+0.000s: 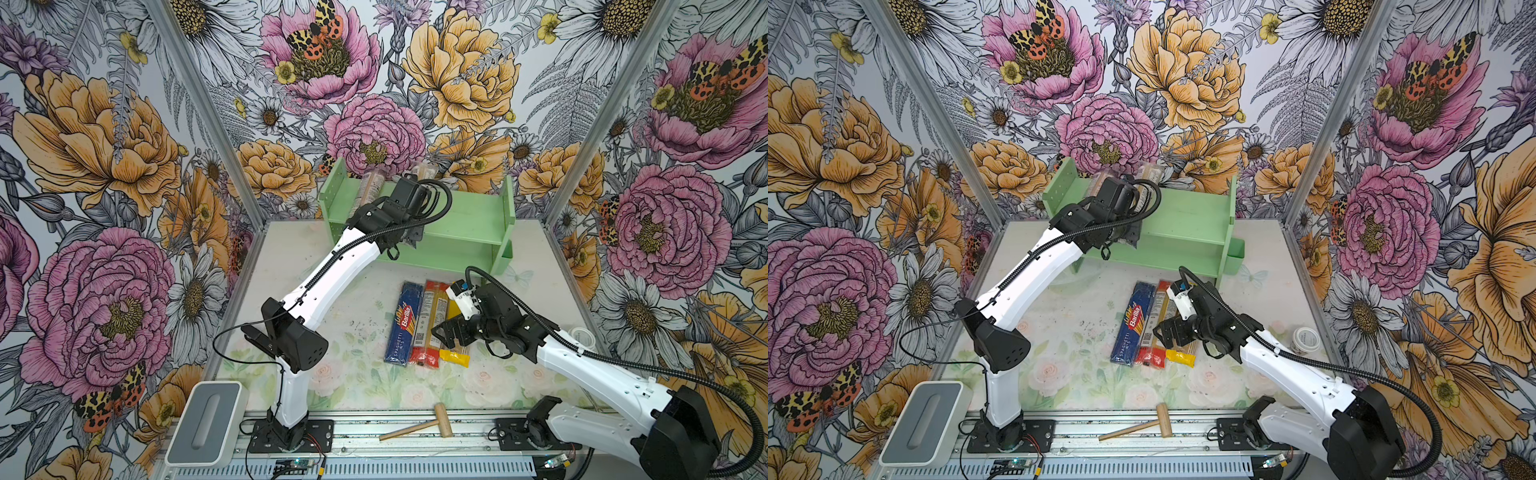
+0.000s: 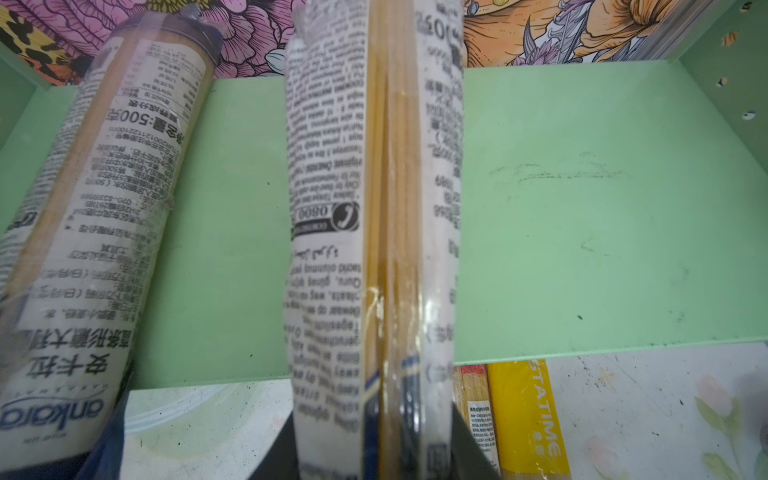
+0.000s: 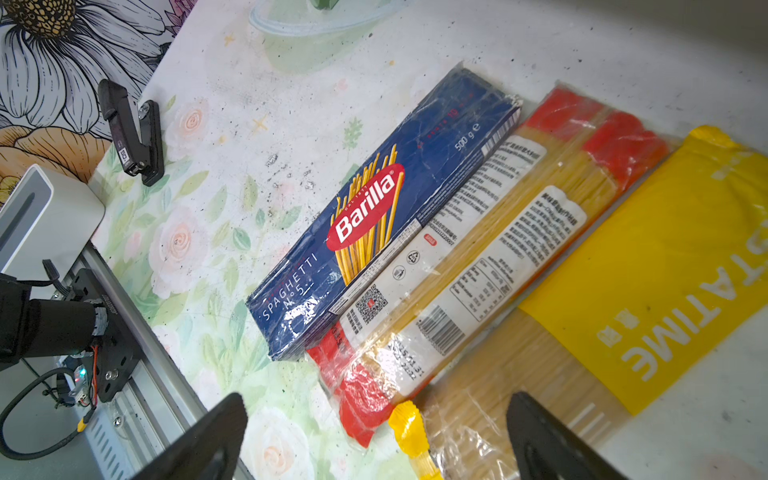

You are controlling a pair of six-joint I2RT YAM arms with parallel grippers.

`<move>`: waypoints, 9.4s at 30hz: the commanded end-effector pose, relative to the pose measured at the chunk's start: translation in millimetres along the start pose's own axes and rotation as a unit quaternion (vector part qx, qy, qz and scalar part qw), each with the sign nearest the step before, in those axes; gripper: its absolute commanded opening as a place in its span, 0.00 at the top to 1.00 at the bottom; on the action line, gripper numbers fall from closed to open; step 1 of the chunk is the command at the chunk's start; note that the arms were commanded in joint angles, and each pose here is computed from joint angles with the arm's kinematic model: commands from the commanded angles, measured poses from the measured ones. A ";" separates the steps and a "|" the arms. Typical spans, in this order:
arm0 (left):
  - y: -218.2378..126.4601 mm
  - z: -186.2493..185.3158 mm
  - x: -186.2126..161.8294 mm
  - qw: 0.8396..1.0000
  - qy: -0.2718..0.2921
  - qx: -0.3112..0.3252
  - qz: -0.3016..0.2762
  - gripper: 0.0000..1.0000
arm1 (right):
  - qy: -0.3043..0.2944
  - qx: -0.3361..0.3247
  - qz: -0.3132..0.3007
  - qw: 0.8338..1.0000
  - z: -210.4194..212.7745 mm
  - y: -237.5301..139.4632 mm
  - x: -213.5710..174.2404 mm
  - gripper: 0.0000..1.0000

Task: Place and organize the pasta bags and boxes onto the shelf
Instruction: 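Position the held pack over the upper shelf tier beside the first pack, then lower the pack onto the upper tier and open the left gripper, then withdraw the open left gripper from the shelf back toward the robot, then move the right gripper over the blue Barilla box while the left gripper draws back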

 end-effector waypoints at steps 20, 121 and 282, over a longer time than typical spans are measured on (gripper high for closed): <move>-3.1 -1.2 33.8 0.996 -0.051 -0.014 -0.075 1.00 | -0.011 -0.003 -0.013 1.000 -0.3 -4.4 2.9 0.01; -0.4 11.5 23.0 0.996 -0.066 -0.023 -0.048 0.21 | -0.003 -0.002 -0.016 1.000 -0.5 -5.3 6.4 0.01; -44.2 115.0 -282.5 0.930 -0.251 -0.210 0.165 0.01 | 0.029 -0.019 0.029 0.999 54.5 58.4 9.6 0.01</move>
Point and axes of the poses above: each gripper's point midway between its finger pads, its own y axis out along the fingers, its own z axis along the line the jaws close on, x = y × z, the point moved 4 cm from there along -y, back along the fingers, and after that the axes turned 9 degrees about -y, right-handed, at the moved point
